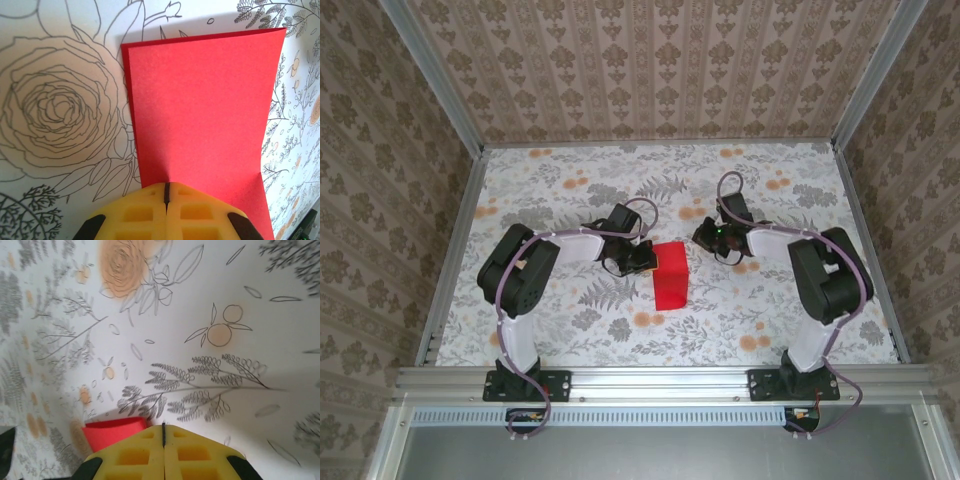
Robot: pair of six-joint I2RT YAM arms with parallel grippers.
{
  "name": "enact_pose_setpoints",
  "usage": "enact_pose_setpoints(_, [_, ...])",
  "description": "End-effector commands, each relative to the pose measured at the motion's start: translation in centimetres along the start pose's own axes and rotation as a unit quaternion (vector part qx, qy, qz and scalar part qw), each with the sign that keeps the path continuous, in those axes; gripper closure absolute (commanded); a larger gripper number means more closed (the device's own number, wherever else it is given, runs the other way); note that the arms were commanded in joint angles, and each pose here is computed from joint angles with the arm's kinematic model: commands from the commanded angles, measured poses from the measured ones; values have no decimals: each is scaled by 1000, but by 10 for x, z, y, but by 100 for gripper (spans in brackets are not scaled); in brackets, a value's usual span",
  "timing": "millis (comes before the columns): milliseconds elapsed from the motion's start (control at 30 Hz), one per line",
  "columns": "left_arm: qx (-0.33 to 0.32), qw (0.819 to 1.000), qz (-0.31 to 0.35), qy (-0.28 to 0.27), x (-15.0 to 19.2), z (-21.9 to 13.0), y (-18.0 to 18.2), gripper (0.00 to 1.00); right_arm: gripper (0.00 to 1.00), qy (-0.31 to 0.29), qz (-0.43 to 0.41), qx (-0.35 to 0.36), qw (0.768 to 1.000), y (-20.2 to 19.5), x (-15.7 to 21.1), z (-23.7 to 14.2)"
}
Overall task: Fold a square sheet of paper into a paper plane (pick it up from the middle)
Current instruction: Fold the square sheet of paper in half at the center of the table.
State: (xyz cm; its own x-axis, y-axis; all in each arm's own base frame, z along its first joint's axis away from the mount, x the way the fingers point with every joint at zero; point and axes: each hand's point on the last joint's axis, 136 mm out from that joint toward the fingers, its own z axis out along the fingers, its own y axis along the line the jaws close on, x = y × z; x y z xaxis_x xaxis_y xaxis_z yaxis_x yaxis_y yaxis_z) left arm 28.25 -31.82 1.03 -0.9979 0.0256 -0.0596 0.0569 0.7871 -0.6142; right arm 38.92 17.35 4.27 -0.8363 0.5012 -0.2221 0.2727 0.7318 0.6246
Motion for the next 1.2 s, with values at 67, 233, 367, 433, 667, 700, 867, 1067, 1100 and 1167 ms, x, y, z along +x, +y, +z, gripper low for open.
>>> enact_pose_setpoints(67, [-226,970,-59,73,62,11,128,100,91,80,-46,-52,994,19,50,-27])
enact_pose_setpoints(233, [-223,971,-53,69,61,13,128,100,91,134,-57,-68,987,19,98,-38])
enact_pose_setpoints(367, [-221,972,-50,68,60,15,128,100,91,145,-52,-60,986,5,114,-40])
enact_pose_setpoints(433, [-220,972,-48,68,60,16,128,100,91,153,-47,-52,986,-4,121,-38])
enact_pose_setpoints(667, [-221,972,-46,69,61,19,128,100,90,178,-33,-60,982,-11,134,-33])
enact_pose_setpoints(700, [-221,972,-46,69,61,19,128,100,90,174,-34,-62,982,-10,133,-34])
enact_pose_setpoints(867, [-224,971,-47,70,62,20,129,100,90,168,-41,-65,983,-4,129,-37])
enact_pose_setpoints(1067, [-229,970,-44,71,62,19,129,100,90,145,-50,-109,982,21,117,-41])
enact_pose_setpoints(1100, [-233,969,-43,71,61,18,129,100,90,139,-52,-112,983,24,114,-40])
enact_pose_setpoints(1167, [-235,968,-40,74,61,19,128,100,90,135,-51,-108,984,23,112,-37])
